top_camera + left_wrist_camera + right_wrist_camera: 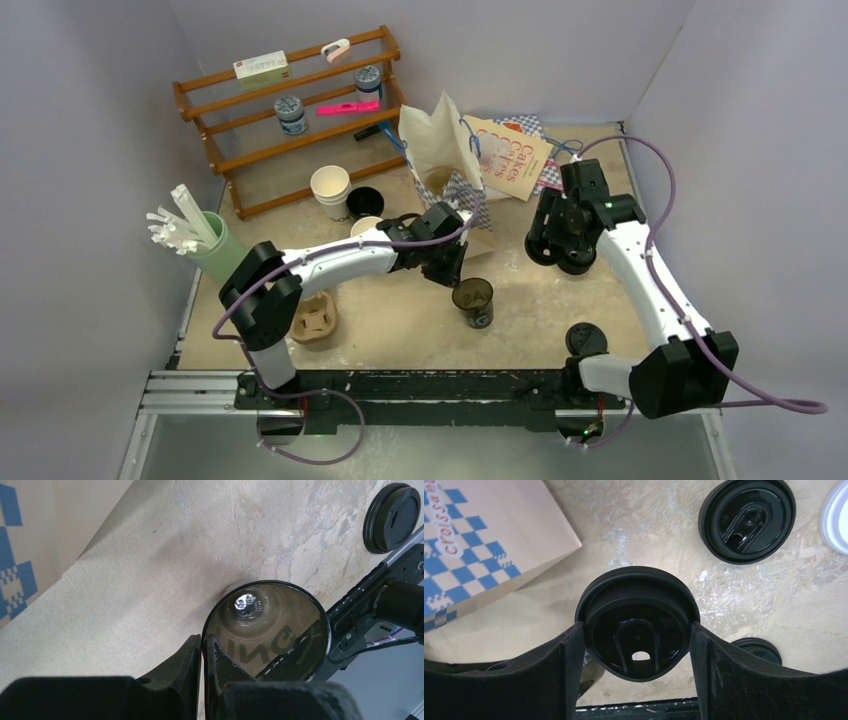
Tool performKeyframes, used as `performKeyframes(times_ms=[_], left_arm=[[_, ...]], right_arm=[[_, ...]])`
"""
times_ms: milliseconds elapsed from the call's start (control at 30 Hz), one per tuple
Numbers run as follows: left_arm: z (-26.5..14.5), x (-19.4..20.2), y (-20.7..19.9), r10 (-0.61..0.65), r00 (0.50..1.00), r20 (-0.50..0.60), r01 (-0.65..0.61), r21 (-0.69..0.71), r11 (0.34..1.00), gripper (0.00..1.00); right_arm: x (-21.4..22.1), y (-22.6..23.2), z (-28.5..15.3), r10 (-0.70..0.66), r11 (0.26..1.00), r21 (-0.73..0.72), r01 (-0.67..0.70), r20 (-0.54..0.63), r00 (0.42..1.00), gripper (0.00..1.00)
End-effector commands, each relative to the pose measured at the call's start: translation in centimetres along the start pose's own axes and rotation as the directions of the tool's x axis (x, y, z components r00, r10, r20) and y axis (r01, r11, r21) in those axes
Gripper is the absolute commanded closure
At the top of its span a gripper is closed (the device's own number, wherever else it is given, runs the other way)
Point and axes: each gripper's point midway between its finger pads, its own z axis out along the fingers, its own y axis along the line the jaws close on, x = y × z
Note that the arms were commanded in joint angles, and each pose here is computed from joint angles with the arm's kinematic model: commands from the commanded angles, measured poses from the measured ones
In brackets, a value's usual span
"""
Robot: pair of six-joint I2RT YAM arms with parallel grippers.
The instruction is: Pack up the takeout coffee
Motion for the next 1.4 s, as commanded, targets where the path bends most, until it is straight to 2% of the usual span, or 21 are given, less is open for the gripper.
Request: performKeyframes(times_ms=[0,133,300,533,1033,1100,1233,1367], left_arm=[[-1.9,-2.7,-1.2,0.006,0.997,0.075,-0.006,0.006,1.000,0.92],[-2.8,-2.7,-0.7,-0.004,0.996,0.085,0.006,-0.027,1.000,0.96],[-3.7,-2.4,0.6,0.000,0.994,0.112,0.011,-0.101,0.995,0.97],[-5.2,-2.9,1.2,0.028,0.979,0.202,0.007,-0.170,0.985,0.99],[-5.6,-1.3,1.9,-0.040,0.964,0.262,0.083,-0.154,0.985,0.99],[-5.7,-1.2,1.7,-0.050,0.963,0.266,0.091,-0.141,0.986,0.96],[-5.8,-1.0,1.2,-0.072,0.963,0.260,0.103,-0.110,0.989,0.81],[-6.5,-0.9,0.9,-0.097,0.960,0.261,0.127,-0.098,0.987,0.71]], right_arm=[[0.7,0.6,-1.7,-0.039,0.997,-0.065,0.041,0.020,0.999,0.37],[1.1,0.8,-2.5,-0.070,0.991,-0.107,0.075,0.045,0.997,0.39],[1.7,1.7,-3.2,-0.084,0.979,-0.182,0.096,0.072,0.994,0.39],[2.7,3.8,-4.0,-0.126,0.947,-0.282,0.155,0.118,0.985,0.41],[4.9,7.2,-5.4,-0.270,0.858,-0.403,0.319,0.174,0.947,0.43],[5.3,7.8,-5.8,-0.287,0.843,-0.416,0.341,0.188,0.939,0.43],[6.6,8.9,-6.1,-0.340,0.809,-0.434,0.397,0.206,0.918,0.44],[8.0,10.1,-6.0,-0.388,0.780,-0.438,0.447,0.222,0.895,0.44]])
